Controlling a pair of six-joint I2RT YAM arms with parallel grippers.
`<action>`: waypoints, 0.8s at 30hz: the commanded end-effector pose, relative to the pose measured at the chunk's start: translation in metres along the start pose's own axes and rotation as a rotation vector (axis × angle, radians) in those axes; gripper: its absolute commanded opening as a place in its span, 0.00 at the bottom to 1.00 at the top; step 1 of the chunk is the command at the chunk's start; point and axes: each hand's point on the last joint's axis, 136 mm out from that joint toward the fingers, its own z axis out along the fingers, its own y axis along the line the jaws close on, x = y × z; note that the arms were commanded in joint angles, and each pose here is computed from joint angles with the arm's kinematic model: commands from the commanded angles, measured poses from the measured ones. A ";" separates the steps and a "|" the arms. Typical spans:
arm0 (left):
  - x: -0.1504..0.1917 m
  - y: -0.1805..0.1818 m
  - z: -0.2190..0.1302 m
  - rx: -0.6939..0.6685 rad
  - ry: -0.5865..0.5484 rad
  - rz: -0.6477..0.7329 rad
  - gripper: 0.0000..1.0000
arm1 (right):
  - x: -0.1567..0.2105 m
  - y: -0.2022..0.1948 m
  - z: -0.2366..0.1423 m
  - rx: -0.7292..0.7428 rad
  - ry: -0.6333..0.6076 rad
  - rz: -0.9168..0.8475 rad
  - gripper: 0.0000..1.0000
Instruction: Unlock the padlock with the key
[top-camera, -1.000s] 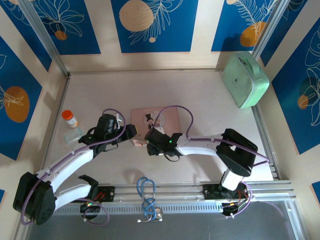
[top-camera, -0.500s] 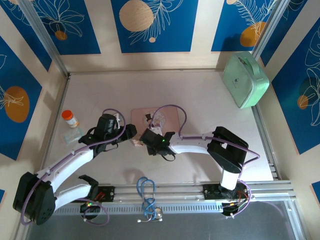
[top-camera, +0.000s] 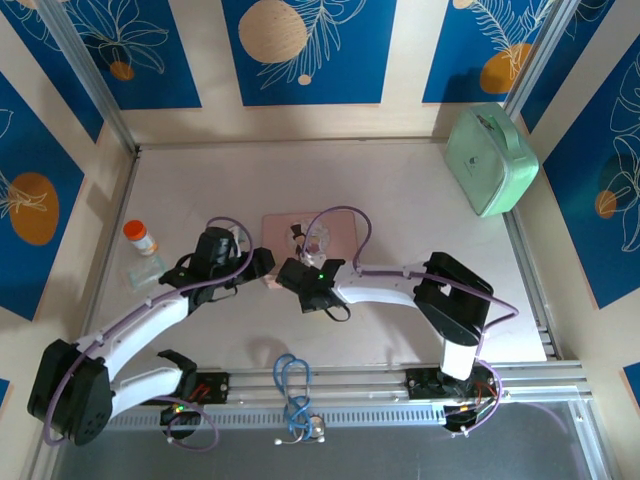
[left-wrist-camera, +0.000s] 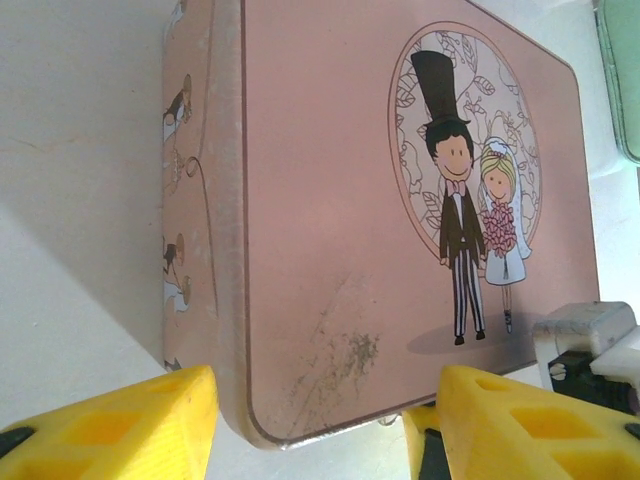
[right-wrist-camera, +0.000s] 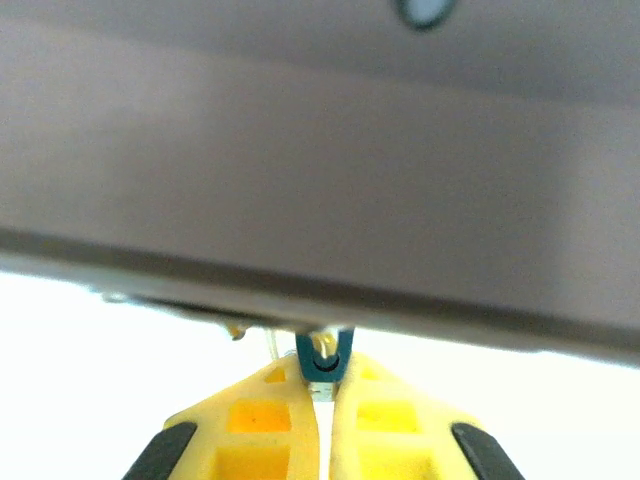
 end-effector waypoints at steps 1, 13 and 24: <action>0.002 -0.006 0.002 0.028 0.009 0.003 0.60 | 0.004 -0.019 -0.006 0.125 0.024 0.022 0.01; 0.022 0.008 0.034 0.051 0.079 -0.067 0.59 | -0.014 -0.024 -0.011 0.062 0.082 0.379 0.00; 0.034 0.004 0.055 0.094 0.123 -0.083 0.59 | -0.030 -0.064 -0.019 0.333 0.081 0.559 0.00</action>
